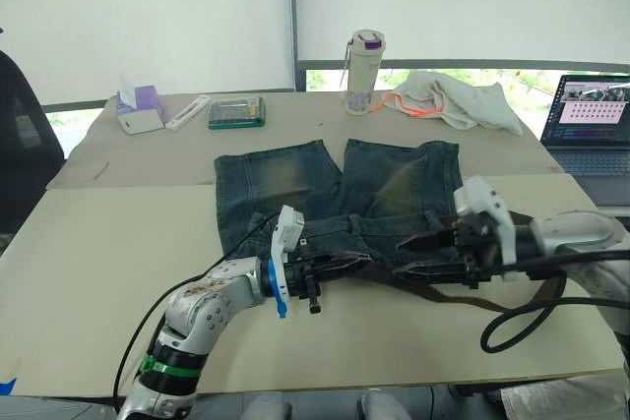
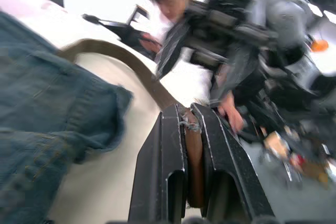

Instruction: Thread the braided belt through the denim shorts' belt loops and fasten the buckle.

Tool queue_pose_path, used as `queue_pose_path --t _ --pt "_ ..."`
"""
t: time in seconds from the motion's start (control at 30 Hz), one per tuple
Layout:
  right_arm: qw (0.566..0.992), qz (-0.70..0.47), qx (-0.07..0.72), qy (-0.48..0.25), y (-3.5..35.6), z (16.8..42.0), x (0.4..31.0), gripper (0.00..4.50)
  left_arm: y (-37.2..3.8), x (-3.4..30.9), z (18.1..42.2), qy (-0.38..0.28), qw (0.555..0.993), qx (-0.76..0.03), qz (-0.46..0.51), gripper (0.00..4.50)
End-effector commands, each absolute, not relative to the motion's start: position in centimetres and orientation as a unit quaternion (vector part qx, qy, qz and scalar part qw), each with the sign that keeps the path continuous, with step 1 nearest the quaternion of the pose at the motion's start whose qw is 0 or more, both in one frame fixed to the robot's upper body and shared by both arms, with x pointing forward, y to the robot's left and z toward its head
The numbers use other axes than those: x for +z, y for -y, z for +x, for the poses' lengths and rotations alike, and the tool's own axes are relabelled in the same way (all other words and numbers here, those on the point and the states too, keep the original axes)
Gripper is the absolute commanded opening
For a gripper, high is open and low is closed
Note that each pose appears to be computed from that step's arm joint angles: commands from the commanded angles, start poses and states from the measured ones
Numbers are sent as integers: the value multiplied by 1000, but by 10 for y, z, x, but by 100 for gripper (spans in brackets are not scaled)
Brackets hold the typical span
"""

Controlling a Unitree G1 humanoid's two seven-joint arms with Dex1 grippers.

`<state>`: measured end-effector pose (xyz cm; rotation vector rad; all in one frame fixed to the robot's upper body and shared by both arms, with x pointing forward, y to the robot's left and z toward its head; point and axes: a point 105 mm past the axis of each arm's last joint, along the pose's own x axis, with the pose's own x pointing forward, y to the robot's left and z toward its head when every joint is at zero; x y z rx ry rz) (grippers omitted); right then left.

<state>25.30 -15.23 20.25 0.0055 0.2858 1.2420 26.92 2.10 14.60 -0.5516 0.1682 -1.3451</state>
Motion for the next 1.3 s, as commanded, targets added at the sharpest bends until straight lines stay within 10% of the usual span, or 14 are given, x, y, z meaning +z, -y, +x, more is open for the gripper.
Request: queue_pose_path --t 0.03,0.33,0.57,1.0,1.2,1.3 --pt "798 113 582 -106 161 239 219 448 -20 163 279 -62 735 -603 -303 0" --pt "794 258 523 -170 121 227 151 448 -21 187 282 -63 692 -597 -400 0" --pt "790 422 445 -17 133 256 166 448 -24 183 278 -75 688 -591 -415 0" --pt "782 405 473 -18 131 249 176 11 -23 169 278 -103 692 -570 -430 0" --pt "793 398 461 -21 139 251 175 4 -27 166 285 -93 706 -556 -429 0" --pt "799 396 453 -23 145 254 177 0 -28 163 287 -92 719 -548 -418 112"
